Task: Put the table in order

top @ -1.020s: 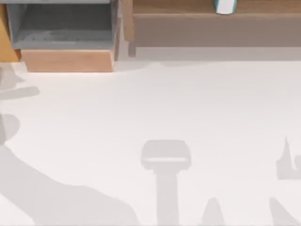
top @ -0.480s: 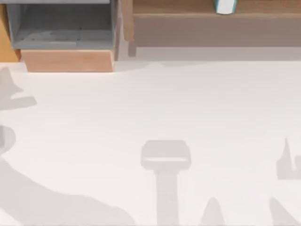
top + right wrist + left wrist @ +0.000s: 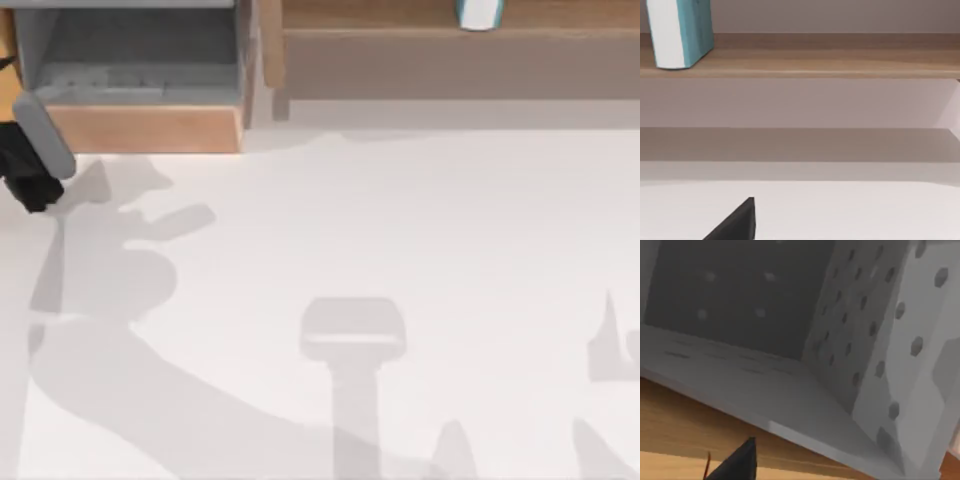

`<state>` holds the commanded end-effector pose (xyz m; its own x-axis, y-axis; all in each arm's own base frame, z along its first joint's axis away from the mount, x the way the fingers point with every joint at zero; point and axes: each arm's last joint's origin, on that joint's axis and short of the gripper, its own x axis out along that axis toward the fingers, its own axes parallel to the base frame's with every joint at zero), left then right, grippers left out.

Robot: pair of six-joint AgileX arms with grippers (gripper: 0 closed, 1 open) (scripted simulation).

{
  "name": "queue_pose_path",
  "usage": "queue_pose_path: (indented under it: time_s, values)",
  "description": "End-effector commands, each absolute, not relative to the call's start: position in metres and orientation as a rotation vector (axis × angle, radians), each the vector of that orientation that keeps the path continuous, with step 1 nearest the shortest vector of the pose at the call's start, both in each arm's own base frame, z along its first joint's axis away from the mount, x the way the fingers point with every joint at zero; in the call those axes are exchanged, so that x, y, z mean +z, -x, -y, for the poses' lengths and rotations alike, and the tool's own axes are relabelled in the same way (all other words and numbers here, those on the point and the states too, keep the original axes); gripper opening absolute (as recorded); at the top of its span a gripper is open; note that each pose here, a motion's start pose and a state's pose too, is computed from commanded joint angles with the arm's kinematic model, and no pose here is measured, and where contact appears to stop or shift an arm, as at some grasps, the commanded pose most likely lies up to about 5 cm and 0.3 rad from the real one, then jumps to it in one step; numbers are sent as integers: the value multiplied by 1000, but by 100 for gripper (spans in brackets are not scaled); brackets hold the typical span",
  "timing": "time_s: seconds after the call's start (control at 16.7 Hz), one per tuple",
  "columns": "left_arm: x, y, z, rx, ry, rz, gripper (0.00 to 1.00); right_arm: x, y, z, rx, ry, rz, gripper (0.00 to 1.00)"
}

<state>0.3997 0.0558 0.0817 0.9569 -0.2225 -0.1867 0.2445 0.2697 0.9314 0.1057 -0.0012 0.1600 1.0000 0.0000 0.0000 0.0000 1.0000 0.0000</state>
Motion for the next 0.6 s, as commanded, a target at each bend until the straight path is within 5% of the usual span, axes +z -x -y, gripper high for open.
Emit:
queue_pose_path:
  time_s: [0.6]
  values:
    - [87,-370,240,-612,-731,-190,100,160,-106,1,0,0,0,100]
